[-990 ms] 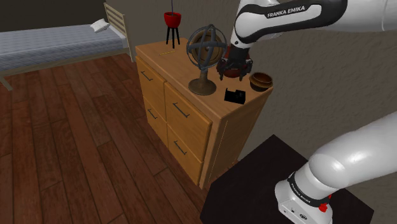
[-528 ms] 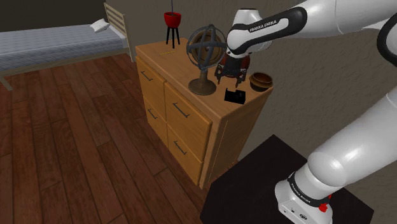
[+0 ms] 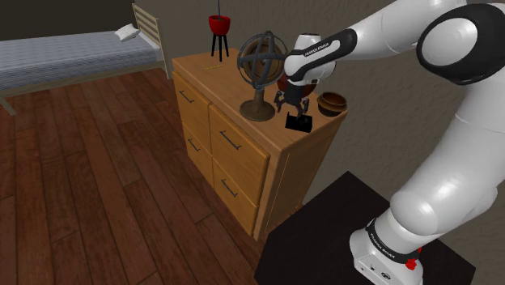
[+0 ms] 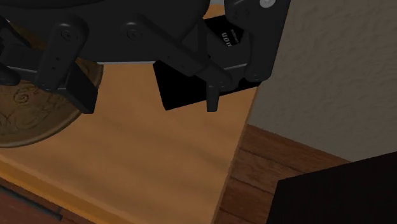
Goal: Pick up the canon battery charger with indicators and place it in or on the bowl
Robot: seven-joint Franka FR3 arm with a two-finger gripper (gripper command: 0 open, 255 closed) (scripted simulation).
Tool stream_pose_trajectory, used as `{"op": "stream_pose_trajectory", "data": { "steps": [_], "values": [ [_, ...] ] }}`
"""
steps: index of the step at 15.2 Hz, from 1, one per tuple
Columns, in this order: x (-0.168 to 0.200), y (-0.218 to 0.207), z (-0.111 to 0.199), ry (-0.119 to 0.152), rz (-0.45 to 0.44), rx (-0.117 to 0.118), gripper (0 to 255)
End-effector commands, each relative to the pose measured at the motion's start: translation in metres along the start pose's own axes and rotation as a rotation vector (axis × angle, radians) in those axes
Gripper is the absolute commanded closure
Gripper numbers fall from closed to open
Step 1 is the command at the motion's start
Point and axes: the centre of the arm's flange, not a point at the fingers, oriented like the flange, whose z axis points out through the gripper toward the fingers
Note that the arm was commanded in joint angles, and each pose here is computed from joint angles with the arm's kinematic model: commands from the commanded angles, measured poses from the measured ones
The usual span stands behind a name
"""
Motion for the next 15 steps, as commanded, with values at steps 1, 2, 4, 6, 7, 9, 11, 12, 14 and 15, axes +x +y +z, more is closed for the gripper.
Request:
{"op": "stream_pose_trajectory", "data": {
  "steps": [1,2,4,6,7,9,11,12,14,15],
  "values": [
    [0.019,0.003,0.02,-0.009,0.082,0.0,0],
    [0.029,0.004,0.03,-0.014,0.122,0.0,0],
    [0.039,0.006,0.04,-0.019,0.164,0.0,0],
    [0.039,0.006,0.051,-0.019,0.164,0.0,0],
    [0.039,0.006,0.056,-0.019,0.164,0.0,0],
    [0.039,0.006,0.067,-0.019,0.164,0.0,0],
    [0.038,0.006,0.08,-0.019,0.164,0.0,0],
    [0.038,0.006,0.08,-0.019,0.164,0.0,0],
    [0.038,0.006,0.08,-0.019,0.164,0.0,0],
    [0.038,0.006,0.08,-0.019,0.164,0.0,0]
  ]
}}
